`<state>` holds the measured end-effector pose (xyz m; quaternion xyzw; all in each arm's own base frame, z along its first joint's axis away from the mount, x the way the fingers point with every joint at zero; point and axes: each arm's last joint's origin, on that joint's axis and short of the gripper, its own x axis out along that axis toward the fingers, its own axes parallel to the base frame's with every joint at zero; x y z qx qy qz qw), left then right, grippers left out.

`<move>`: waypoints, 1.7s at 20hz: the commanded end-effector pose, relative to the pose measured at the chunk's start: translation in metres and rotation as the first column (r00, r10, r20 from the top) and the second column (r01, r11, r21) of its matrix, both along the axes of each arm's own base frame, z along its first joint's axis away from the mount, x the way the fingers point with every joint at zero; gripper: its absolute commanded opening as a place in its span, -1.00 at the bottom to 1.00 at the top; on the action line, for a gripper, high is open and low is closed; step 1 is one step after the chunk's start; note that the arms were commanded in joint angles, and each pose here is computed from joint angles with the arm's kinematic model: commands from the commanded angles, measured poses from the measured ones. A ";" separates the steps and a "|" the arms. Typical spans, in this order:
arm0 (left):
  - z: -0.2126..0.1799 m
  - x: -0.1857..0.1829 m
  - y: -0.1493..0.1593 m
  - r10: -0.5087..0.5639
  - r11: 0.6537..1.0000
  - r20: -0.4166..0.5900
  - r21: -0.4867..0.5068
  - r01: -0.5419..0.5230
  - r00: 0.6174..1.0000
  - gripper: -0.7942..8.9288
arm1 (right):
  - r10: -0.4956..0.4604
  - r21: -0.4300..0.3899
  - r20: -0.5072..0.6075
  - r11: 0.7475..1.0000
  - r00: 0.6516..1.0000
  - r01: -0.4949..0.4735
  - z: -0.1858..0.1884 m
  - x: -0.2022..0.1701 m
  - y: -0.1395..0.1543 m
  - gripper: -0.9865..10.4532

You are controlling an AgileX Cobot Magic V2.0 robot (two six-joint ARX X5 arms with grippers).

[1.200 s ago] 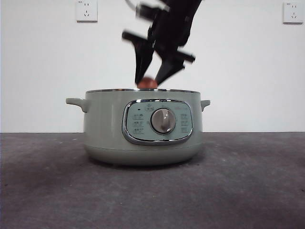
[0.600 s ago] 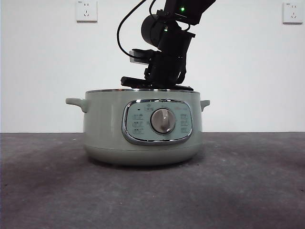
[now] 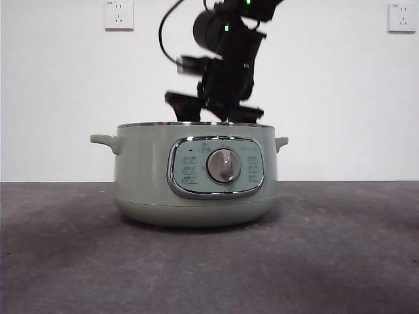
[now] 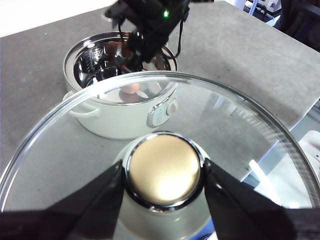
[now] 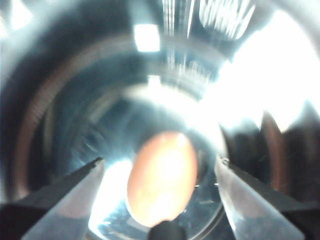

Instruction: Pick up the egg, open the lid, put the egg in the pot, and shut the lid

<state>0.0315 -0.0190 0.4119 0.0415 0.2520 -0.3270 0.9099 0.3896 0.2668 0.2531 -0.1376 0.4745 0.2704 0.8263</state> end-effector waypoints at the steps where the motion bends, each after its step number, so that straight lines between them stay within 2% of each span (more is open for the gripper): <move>1: 0.005 -0.001 0.000 -0.018 1.000 0.049 -0.015 0.018 0.999 -0.85 | 0.016 0.023 0.008 1.000 1.000 -0.017 0.024 -0.002 0.002 -0.16; 4: 0.006 0.004 -0.001 -0.017 1.000 0.053 -0.015 0.018 0.998 -0.85 | 0.025 0.044 0.045 0.999 0.999 -0.027 0.084 -0.021 -0.011 -0.17; 8: 0.008 0.018 -0.004 -0.019 1.000 0.056 -0.013 0.020 0.998 -0.85 | 0.039 0.092 0.152 0.994 0.988 -0.053 0.144 -0.056 -0.036 -0.17; 12: 0.010 0.037 -0.008 -0.020 1.000 0.051 -0.012 0.021 0.999 -0.85 | 0.076 0.059 0.159 0.994 0.984 -0.086 0.175 -0.090 -0.060 -0.17; 20: 0.010 0.089 -0.025 -0.078 0.997 0.049 -0.006 0.078 0.996 -0.85 | 0.086 0.085 0.200 0.991 0.976 -0.105 0.223 -0.161 -0.108 -0.17; 26: 0.005 0.137 -0.052 -0.132 0.991 0.085 -0.001 0.133 0.988 -0.85 | 0.076 0.118 0.213 0.988 0.974 -0.103 0.212 -0.221 -0.149 -0.17; 29: -0.006 0.164 -0.072 -0.134 0.991 0.079 0.033 0.131 0.988 -0.85 | 0.039 0.159 0.227 0.984 0.973 -0.076 0.189 -0.249 -0.168 -0.17; 34: -0.030 0.211 -0.114 -0.161 0.986 0.099 0.063 0.155 0.982 -0.85 | -0.020 0.183 0.160 0.983 0.987 -0.010 0.139 -0.288 -0.194 -0.17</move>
